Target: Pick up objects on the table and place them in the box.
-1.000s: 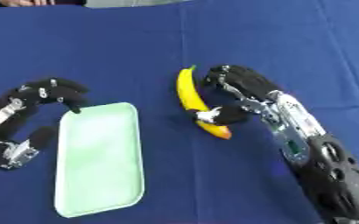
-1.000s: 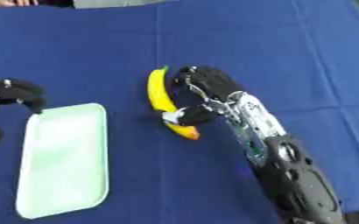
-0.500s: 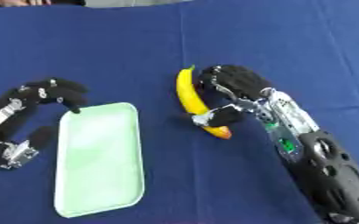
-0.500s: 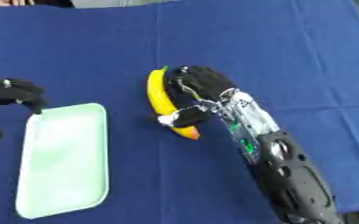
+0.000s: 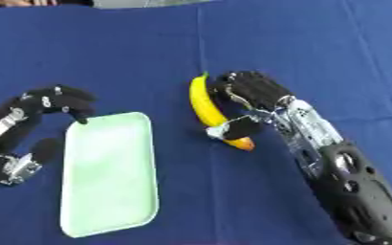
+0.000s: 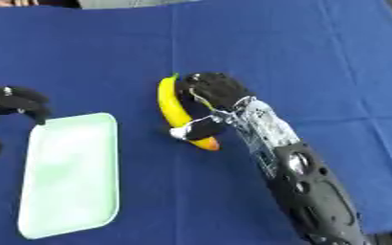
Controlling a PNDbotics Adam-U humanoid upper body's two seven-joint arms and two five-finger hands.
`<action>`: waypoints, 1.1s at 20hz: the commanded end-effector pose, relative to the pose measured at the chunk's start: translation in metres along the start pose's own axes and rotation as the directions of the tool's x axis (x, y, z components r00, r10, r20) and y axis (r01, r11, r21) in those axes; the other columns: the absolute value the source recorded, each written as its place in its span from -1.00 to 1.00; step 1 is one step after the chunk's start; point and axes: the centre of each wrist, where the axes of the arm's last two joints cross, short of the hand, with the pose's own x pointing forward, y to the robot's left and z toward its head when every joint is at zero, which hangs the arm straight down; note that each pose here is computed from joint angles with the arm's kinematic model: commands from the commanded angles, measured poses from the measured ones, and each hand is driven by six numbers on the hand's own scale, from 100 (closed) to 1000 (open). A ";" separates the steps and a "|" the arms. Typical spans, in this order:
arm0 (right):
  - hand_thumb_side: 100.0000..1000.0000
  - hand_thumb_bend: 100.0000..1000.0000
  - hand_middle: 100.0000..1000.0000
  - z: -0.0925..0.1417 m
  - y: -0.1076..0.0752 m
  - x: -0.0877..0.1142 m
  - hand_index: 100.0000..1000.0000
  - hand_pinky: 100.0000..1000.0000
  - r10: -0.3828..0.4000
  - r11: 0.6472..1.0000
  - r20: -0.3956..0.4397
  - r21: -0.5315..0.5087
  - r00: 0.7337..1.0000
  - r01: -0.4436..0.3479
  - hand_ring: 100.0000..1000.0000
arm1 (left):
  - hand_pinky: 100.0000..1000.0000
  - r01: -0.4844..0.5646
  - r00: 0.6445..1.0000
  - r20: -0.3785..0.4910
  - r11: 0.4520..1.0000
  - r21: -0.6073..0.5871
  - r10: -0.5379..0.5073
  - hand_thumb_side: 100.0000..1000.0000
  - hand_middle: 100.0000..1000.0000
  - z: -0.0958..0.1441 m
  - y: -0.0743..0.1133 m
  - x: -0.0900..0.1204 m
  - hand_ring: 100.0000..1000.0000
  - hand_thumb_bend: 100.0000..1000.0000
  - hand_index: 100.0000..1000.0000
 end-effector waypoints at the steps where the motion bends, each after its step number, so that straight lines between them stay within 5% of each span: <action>1: 0.59 0.04 0.13 -0.002 0.006 0.001 0.41 -0.38 0.004 1.000 0.003 0.029 1.000 -0.004 0.05 | 0.08 0.057 0.997 0.060 0.996 -0.075 -0.053 0.46 0.56 -0.002 0.009 0.004 0.40 -1.00 0.65; 5: 0.53 -0.02 0.10 -0.001 0.005 0.001 0.38 -0.45 0.003 1.000 -0.002 0.021 1.000 -0.003 0.00 | 0.08 0.057 0.997 0.060 0.995 -0.076 -0.053 0.47 0.56 -0.002 0.009 0.004 0.40 -1.00 0.65; 7: 0.25 -0.55 -0.20 -0.001 0.004 0.000 0.13 -0.93 -0.001 1.000 -0.013 0.000 1.000 0.001 -0.35 | 0.08 0.057 0.997 0.060 0.996 -0.075 -0.053 0.46 0.56 -0.001 0.009 0.004 0.40 -1.00 0.65; 10: 0.12 -0.98 -0.48 0.001 0.001 0.000 -0.12 -1.00 -0.010 0.998 -0.043 -0.068 0.999 0.007 -0.62 | 0.08 0.058 0.997 0.060 0.996 -0.075 -0.053 0.46 0.56 -0.001 0.009 0.004 0.40 -1.00 0.65; 16: 0.09 -1.00 -0.76 0.002 0.003 -0.002 -0.38 -1.00 -0.010 0.991 -0.071 -0.137 0.997 0.000 -0.90 | 0.08 0.058 0.997 0.060 0.996 -0.074 -0.053 0.46 0.56 -0.001 0.009 0.004 0.40 -1.00 0.65; 22: 0.10 -1.00 -0.84 0.004 0.003 -0.003 -0.41 -1.00 -0.008 0.988 -0.078 -0.157 0.997 -0.004 -0.96 | 0.08 0.058 0.997 0.060 0.996 -0.073 -0.054 0.46 0.56 -0.001 0.009 0.004 0.40 -1.00 0.65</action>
